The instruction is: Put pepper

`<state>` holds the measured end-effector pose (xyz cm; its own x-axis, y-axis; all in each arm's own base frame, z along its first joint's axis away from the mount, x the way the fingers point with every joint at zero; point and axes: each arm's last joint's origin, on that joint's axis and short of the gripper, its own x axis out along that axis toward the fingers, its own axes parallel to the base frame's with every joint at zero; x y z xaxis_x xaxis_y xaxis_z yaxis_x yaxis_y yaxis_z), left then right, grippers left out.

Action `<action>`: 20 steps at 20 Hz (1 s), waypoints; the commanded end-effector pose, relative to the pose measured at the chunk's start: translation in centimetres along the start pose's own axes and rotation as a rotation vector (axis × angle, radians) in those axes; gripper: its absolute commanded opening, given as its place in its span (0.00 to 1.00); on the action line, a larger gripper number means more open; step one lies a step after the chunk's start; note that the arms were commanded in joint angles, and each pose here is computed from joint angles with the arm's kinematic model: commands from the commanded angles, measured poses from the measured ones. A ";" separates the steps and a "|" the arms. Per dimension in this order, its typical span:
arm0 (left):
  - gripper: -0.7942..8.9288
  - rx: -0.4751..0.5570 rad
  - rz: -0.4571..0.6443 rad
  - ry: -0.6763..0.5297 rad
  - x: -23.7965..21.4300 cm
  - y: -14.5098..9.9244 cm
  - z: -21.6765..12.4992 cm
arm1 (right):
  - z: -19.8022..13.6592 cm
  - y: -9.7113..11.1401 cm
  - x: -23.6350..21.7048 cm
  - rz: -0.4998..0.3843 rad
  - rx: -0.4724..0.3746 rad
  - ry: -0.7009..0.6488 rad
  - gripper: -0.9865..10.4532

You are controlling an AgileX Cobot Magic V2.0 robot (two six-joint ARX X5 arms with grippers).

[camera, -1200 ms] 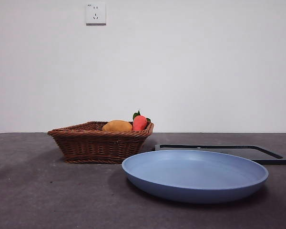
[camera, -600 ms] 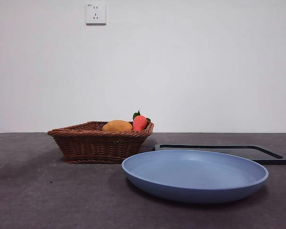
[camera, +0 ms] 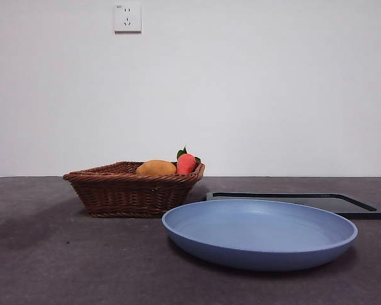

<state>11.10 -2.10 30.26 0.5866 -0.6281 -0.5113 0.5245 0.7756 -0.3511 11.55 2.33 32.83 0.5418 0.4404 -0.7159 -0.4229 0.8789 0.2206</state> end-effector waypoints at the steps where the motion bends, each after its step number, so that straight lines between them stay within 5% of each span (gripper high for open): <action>1: 0.13 0.039 0.000 -0.015 -0.2 -0.2 0.4 | 0.4 0.1 -0.2 0.000 -0.040 -0.016 0.10; 4: 0.44 0.042 0.000 -0.026 -0.2 -0.2 0.5 | 0.4 0.1 -0.2 0.000 -0.010 -0.015 0.26; 5: 0.46 0.040 0.001 -0.027 -0.2 -0.2 0.6 | 0.4 0.1 -0.2 0.001 0.006 -0.012 0.35; 12: 0.46 0.029 -0.001 -0.028 -0.2 -0.2 0.6 | 1.4 -0.8 1.7 0.010 0.063 0.063 0.39; 20: 0.46 0.022 -0.006 -0.032 -0.2 -0.2 0.6 | 4.2 -3.2 9.8 0.051 0.116 0.236 0.39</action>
<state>11.21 -2.11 30.37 0.5939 -0.6295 -0.5011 0.5290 0.7747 -0.3464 21.12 4.59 27.43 0.3214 0.4399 -0.8386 -0.3577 0.8764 0.3226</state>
